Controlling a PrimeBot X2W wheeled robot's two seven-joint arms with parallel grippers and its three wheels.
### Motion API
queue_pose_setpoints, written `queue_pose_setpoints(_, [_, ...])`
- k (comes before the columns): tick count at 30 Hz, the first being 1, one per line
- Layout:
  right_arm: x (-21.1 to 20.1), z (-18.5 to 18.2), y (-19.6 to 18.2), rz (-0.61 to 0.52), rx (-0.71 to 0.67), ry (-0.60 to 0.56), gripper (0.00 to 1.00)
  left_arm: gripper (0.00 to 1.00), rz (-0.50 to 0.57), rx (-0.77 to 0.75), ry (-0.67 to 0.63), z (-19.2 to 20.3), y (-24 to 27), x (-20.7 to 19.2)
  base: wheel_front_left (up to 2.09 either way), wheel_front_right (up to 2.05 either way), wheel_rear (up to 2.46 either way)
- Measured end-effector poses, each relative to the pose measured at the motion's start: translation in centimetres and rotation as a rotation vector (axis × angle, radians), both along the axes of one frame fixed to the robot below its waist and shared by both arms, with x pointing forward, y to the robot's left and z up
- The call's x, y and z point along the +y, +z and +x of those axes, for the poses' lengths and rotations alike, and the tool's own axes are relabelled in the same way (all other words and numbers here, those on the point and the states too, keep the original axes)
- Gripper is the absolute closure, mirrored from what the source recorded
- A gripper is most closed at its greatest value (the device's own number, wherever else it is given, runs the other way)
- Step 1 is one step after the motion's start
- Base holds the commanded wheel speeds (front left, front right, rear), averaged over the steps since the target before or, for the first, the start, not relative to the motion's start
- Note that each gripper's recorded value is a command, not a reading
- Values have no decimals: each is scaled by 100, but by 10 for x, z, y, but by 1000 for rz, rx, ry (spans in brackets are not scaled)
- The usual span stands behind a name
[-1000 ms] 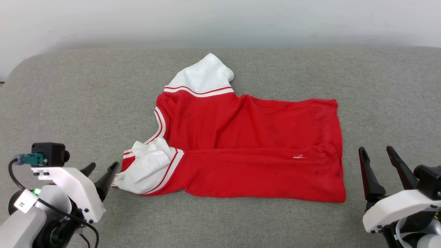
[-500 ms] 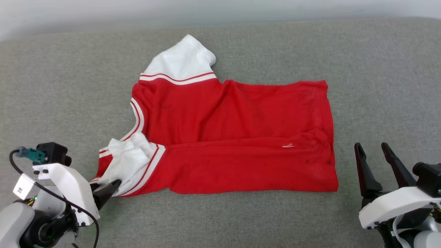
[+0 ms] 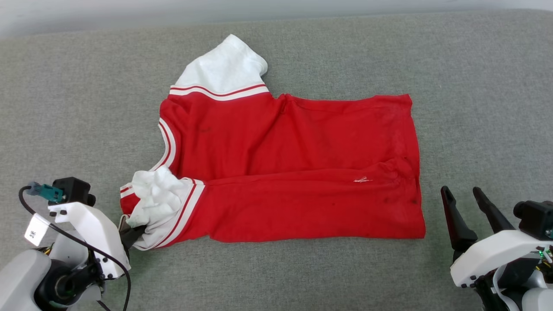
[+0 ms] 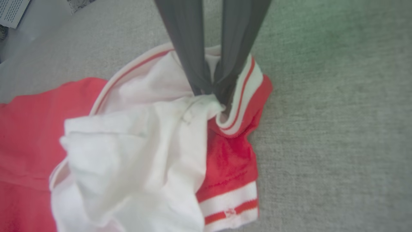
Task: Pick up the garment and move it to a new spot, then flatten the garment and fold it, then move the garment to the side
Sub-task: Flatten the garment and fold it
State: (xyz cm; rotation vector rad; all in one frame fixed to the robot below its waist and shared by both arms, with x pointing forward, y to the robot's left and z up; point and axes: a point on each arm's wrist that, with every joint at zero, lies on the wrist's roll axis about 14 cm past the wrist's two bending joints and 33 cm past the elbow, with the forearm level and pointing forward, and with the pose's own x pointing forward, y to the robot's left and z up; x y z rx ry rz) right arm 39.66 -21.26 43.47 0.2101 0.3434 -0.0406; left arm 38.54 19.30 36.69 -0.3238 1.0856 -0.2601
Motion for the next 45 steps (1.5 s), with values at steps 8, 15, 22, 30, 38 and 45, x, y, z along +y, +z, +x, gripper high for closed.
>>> queue_pose_setpoints(8, [10, -15, -20, 6, 230, 67, 0, 100, 12, -157, -3, 11, 28, 1, 0, 0, 0])
queue_pose_setpoints(15, [32, -17, -35, 1, 380, 169, 0, 100, 31, -268, 6, 24, 52, 6, 0, 0, 0])
queue_pose_setpoints(22, [50, -17, -67, 30, 525, 232, 0, 100, 28, -258, 19, 24, 48, 8, 0, 0, 0])
queue_pose_setpoints(30, [57, -16, -80, 84, 589, 250, 100, 100, 23, -249, 38, 22, 40, 10, 0, 0, 0])
queue_pose_setpoints(38, [57, -8, -60, 69, 518, 252, 100, 100, 19, -306, 51, 22, 50, 10, 0, 0, 0])
queue_pose_setpoints(45, [52, -13, -37, 41, 460, 253, 100, 100, 28, -401, 66, 16, 67, 9, 0, 0, 0])
